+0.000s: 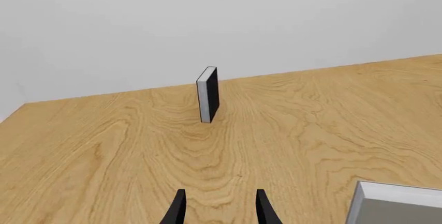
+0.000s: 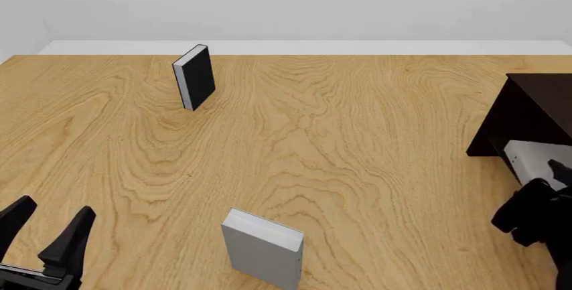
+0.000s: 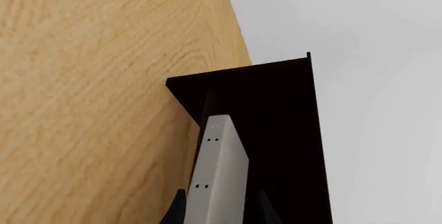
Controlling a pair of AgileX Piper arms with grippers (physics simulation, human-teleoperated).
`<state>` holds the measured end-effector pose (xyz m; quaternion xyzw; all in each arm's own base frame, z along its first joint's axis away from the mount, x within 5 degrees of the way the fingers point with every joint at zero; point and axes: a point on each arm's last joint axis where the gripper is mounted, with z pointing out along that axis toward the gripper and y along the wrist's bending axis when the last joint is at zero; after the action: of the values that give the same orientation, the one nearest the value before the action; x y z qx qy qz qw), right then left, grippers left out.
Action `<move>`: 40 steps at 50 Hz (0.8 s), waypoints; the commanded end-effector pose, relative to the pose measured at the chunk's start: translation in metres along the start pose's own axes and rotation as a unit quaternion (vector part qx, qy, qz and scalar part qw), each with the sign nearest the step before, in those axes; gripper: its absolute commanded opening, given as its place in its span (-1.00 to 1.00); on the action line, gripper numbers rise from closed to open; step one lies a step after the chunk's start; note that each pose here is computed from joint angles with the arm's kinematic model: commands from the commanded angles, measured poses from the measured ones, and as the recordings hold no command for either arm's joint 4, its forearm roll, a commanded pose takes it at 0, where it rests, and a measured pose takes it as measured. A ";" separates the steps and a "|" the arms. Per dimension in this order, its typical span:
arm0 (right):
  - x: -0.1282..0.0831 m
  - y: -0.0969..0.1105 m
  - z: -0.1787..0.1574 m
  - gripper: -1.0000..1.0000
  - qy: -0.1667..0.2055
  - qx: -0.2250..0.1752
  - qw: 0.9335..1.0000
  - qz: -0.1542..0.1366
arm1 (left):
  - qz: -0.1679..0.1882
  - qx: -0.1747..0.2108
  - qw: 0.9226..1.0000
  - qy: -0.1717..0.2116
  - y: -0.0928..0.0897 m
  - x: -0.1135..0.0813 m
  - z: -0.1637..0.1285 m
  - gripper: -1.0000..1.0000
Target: Pick up the book on the right and place it on the cabinet shelf.
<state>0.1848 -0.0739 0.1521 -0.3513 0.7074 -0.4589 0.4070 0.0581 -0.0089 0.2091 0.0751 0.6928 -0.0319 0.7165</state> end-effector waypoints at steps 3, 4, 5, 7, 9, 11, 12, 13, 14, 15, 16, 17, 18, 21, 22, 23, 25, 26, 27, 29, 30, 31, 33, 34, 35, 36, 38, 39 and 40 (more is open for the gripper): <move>0.026 -0.009 -0.007 1.00 0.062 0.023 0.998 0.013 | 0.000 0.001 1.000 0.001 0.000 0.000 0.000 1.00; 0.025 -0.010 -0.008 1.00 0.062 0.024 0.998 0.014 | 0.000 0.000 1.000 0.001 0.000 0.000 0.000 1.00; 0.025 -0.010 -0.008 1.00 0.062 0.024 0.998 0.013 | 0.000 0.001 1.000 0.001 0.000 0.000 0.000 1.00; 0.028 -0.010 -0.011 1.00 0.068 0.025 0.997 0.016 | 0.000 0.001 1.000 0.001 0.000 0.000 0.000 1.00; 0.028 -0.010 -0.011 1.00 0.068 0.026 0.997 0.015 | -0.001 0.001 1.000 0.001 0.000 0.000 0.000 1.00; 0.029 -0.007 -0.012 1.00 0.071 0.023 0.997 0.014 | -0.001 0.001 1.000 0.001 0.000 0.000 0.000 1.00; 0.029 -0.008 -0.013 1.00 0.071 0.024 0.997 0.017 | -0.001 0.001 1.000 0.001 0.000 0.000 0.000 1.00; 0.028 -0.008 -0.013 1.00 0.070 0.025 0.997 0.016 | -0.001 0.000 1.000 0.001 0.000 0.000 0.000 1.00; 0.029 -0.006 -0.013 1.00 0.072 0.022 0.997 0.014 | -0.001 0.001 1.000 0.001 0.000 0.000 0.000 1.00; 0.029 -0.006 -0.013 1.00 0.070 0.023 0.997 0.015 | -0.001 0.001 1.000 0.001 0.000 0.000 0.000 1.00; 0.027 -0.008 -0.012 1.00 0.067 0.027 0.997 0.015 | -0.001 0.000 1.000 0.001 0.000 0.000 0.000 1.00; 0.026 -0.007 -0.012 1.00 0.064 0.025 0.998 0.013 | -0.001 0.000 1.000 0.001 0.000 0.000 0.000 1.00; 0.026 -0.007 -0.012 1.00 0.064 0.023 0.998 0.015 | -0.001 0.001 1.000 0.000 0.000 0.000 0.000 1.00; 0.023 -0.011 -0.012 1.00 0.057 0.027 0.998 0.013 | -0.001 0.001 1.000 0.000 0.000 0.000 0.000 1.00; 0.021 -0.011 -0.011 1.00 0.052 0.024 0.998 0.013 | -0.001 0.000 1.000 0.000 0.000 0.000 0.000 1.00; 0.020 -0.013 -0.010 1.00 0.050 0.024 0.998 0.015 | -0.001 0.000 1.000 0.000 0.000 0.000 0.000 1.00; 0.018 -0.013 -0.010 1.00 0.046 0.025 0.999 0.012 | -0.001 0.000 1.000 0.000 0.000 0.000 0.000 1.00; 0.016 -0.013 -0.009 1.00 0.042 0.024 0.999 0.011 | -0.001 0.000 1.000 0.000 0.000 0.000 0.000 1.00; 0.014 -0.015 -0.009 1.00 0.036 0.024 0.999 0.011 | -0.001 -0.001 1.000 0.000 0.000 0.000 0.000 1.00; 0.011 -0.015 -0.009 1.00 0.030 0.024 0.999 0.006 | -0.001 -0.001 1.000 0.000 0.000 0.000 0.000 1.00; 0.010 -0.016 -0.009 1.00 0.026 0.026 0.999 0.003 | -0.001 0.000 1.000 0.000 0.000 0.000 0.000 1.00; 0.007 -0.017 -0.008 1.00 0.020 0.026 0.999 0.004 | -0.001 0.000 1.000 0.000 0.000 0.000 0.000 1.00; 0.004 -0.019 -0.009 1.00 0.015 0.025 1.000 0.002 | -0.001 0.000 1.000 0.000 0.000 0.000 -0.001 1.00; 0.003 -0.021 -0.009 1.00 0.011 0.028 1.000 0.001 | -0.001 0.000 1.000 0.000 0.000 0.000 -0.001 1.00; 0.002 -0.021 -0.009 1.00 0.012 0.026 1.000 0.000 | -0.001 0.000 1.000 0.000 0.000 0.000 -0.001 1.00; 0.000 -0.023 -0.010 1.00 0.007 0.027 1.000 0.000 | -0.001 0.000 1.000 0.000 0.000 0.000 -0.001 1.00; -0.003 -0.025 -0.009 1.00 0.000 0.028 1.000 -0.003 | -0.001 0.000 1.000 0.000 0.000 0.000 -0.001 1.00; -0.004 -0.026 -0.009 1.00 -0.002 0.026 1.000 -0.002 | -0.001 0.000 1.000 0.000 0.000 0.000 -0.001 1.00; -0.005 -0.027 -0.009 1.00 -0.003 0.027 1.000 0.000 | -0.001 0.000 1.000 0.000 0.000 0.000 -0.001 1.00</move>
<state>0.1762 -0.0754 0.1580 -0.3438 0.7204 -0.4557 0.3939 0.0578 -0.0089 0.2089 0.0745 0.6928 -0.0324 0.7166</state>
